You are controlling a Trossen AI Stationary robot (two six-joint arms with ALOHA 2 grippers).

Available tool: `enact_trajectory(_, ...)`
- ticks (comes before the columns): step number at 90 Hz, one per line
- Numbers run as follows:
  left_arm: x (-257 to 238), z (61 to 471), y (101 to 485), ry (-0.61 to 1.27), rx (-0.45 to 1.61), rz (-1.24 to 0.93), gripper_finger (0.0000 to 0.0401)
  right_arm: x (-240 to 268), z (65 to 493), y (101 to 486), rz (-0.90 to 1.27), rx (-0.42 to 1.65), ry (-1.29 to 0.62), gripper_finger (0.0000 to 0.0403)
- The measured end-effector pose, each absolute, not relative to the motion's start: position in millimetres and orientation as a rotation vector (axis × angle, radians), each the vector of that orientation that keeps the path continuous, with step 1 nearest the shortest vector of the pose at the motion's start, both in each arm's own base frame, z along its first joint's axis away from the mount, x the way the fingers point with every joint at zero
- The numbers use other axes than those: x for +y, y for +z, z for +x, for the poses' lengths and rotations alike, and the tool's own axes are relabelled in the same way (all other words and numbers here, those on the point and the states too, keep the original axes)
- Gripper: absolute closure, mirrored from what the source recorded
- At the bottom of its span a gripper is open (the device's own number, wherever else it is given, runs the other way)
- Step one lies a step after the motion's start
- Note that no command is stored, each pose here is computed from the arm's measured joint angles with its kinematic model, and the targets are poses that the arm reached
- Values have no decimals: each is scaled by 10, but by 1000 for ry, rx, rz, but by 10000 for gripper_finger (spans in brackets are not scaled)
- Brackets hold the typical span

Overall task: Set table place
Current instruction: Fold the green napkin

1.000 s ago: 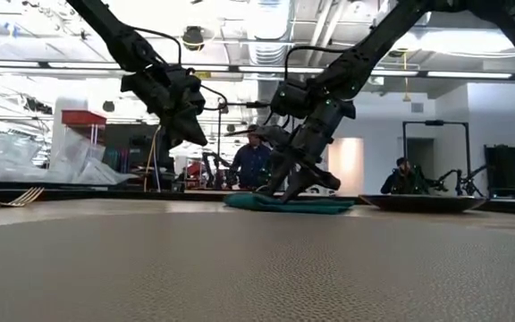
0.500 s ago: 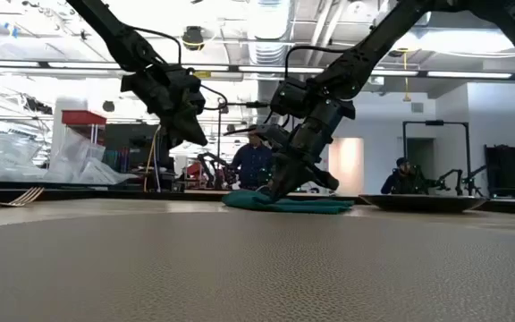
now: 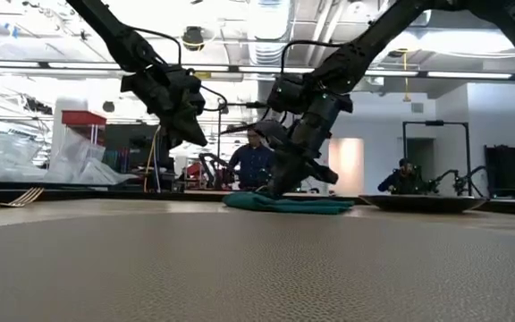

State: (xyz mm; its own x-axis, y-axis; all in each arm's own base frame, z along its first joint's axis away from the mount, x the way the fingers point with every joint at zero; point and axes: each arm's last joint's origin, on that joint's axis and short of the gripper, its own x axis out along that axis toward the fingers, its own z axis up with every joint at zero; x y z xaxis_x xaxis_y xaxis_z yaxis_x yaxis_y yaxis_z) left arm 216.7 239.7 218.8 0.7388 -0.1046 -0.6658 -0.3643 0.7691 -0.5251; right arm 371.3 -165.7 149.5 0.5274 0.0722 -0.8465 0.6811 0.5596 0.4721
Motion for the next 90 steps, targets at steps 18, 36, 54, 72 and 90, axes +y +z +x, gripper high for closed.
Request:
enact_trajectory(18, 2398, 2168, 2188, 152, 739, -683, 401, -1681, 3694, 1492, 930, 970, -450, 311)
enact_trajectory(36, 2399, 2168, 2189, 152, 738, -681, 401, -1731, 3672, 1493, 951, 960, -473, 231)
enact_trajectory(54, 2399, 2168, 2189, 154, 738, -685, 401, -1726, 3696, 1503, 982, 933, -483, 218)
enact_trajectory(72, 2399, 2168, 2189, 154, 737, -686, 401, -1684, 3750, 1521, 968, 903, -462, 246)
enact_trajectory(90, 2395, 2171, 2188, 154, 739, -689, 401, -1669, 3747, 1516, 970, 915, -460, 259)
